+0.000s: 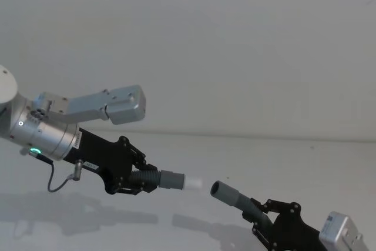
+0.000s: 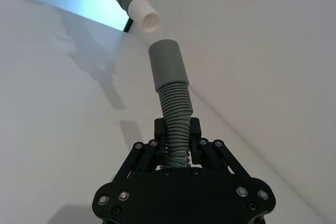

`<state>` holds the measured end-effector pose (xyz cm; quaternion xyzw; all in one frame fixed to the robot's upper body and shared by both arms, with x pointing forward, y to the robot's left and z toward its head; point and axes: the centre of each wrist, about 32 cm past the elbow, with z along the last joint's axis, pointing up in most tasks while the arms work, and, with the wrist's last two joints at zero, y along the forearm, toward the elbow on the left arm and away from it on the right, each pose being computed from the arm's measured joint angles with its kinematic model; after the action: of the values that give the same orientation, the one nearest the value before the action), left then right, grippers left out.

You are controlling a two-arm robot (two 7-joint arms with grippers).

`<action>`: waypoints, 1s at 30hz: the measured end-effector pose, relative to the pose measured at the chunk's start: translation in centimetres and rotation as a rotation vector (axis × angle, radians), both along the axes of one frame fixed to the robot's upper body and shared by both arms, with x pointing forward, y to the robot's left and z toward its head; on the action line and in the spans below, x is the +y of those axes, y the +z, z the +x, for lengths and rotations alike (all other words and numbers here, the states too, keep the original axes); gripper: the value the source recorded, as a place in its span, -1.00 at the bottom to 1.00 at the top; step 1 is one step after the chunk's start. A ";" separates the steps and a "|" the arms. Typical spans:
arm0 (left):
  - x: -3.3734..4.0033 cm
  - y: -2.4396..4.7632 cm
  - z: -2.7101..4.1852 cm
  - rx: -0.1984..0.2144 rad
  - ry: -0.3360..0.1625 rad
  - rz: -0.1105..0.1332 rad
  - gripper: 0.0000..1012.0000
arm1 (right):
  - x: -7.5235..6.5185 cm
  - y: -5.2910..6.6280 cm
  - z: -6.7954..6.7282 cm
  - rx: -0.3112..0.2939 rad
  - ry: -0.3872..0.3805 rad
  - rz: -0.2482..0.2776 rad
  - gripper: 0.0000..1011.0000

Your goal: Use both hands to pick up one end of the pipe from the table, align the ends, and insert them.

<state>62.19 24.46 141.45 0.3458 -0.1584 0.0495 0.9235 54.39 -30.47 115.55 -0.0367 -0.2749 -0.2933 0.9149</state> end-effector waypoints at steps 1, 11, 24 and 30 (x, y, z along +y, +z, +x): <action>-0.05 0.01 0.01 0.000 0.000 0.001 -0.41 | 0.1 0.0 -0.1 0.001 -0.003 -0.001 -0.55; -0.47 0.05 0.12 0.004 0.000 0.011 -0.41 | 0.6 0.5 -0.5 0.018 -0.049 -0.018 -0.55; -0.66 0.10 0.16 0.004 0.000 0.016 -0.41 | 0.9 0.7 -0.6 0.023 -0.072 -0.027 -0.55; -0.69 0.13 0.20 0.004 0.001 0.018 -0.41 | 0.9 0.8 -0.7 0.024 -0.077 -0.029 -0.55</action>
<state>62.39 23.77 141.58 0.3542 -0.1567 0.0477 0.9207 53.71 -29.56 116.31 -0.0639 -0.2665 -0.3238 0.9055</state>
